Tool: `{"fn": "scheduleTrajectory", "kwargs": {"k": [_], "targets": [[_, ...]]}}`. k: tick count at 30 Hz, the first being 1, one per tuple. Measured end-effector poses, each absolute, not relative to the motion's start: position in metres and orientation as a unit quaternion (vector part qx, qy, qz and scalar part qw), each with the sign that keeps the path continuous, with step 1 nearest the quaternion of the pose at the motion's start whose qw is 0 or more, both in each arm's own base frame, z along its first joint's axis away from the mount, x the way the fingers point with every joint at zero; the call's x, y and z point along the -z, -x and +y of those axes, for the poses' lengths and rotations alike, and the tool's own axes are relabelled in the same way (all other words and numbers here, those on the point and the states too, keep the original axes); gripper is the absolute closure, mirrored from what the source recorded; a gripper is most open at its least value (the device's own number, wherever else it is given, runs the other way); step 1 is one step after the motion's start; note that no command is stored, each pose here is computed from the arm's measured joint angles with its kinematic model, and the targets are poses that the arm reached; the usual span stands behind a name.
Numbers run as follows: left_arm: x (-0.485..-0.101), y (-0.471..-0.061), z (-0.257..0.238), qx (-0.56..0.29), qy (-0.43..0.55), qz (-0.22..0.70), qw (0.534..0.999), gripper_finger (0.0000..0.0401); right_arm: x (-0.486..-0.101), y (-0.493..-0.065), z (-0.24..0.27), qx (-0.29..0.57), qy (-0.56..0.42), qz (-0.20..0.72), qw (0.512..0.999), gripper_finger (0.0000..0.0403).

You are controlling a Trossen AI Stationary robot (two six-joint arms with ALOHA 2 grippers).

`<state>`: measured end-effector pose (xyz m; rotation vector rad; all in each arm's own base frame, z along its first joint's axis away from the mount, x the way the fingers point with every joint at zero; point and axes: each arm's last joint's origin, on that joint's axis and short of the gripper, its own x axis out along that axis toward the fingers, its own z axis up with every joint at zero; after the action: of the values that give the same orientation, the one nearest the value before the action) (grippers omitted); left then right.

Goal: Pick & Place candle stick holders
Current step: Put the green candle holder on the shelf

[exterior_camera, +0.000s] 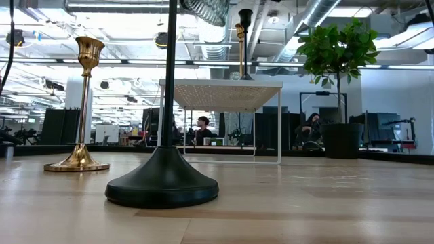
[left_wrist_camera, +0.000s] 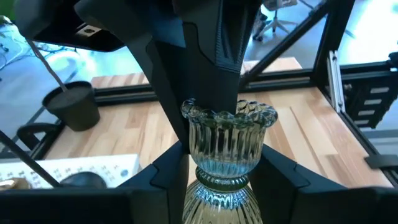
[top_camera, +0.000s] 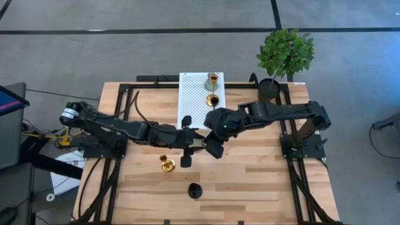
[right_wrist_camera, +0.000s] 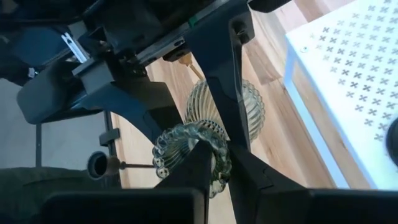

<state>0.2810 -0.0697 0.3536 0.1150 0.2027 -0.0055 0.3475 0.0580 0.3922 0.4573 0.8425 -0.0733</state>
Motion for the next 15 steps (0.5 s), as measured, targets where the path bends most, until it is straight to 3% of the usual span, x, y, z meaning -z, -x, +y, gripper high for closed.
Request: {"fn": "scheduleTrajectory", "kwargs": {"k": [15], "targets": [[-0.3528, -0.2734, -0.0694, 0.019, -0.059, 0.11, 0.992, 0.0269, -0.3983, -0.3504, 0.0581, 0.001, -0.238, 0.404, 0.883, 0.0318]]}}
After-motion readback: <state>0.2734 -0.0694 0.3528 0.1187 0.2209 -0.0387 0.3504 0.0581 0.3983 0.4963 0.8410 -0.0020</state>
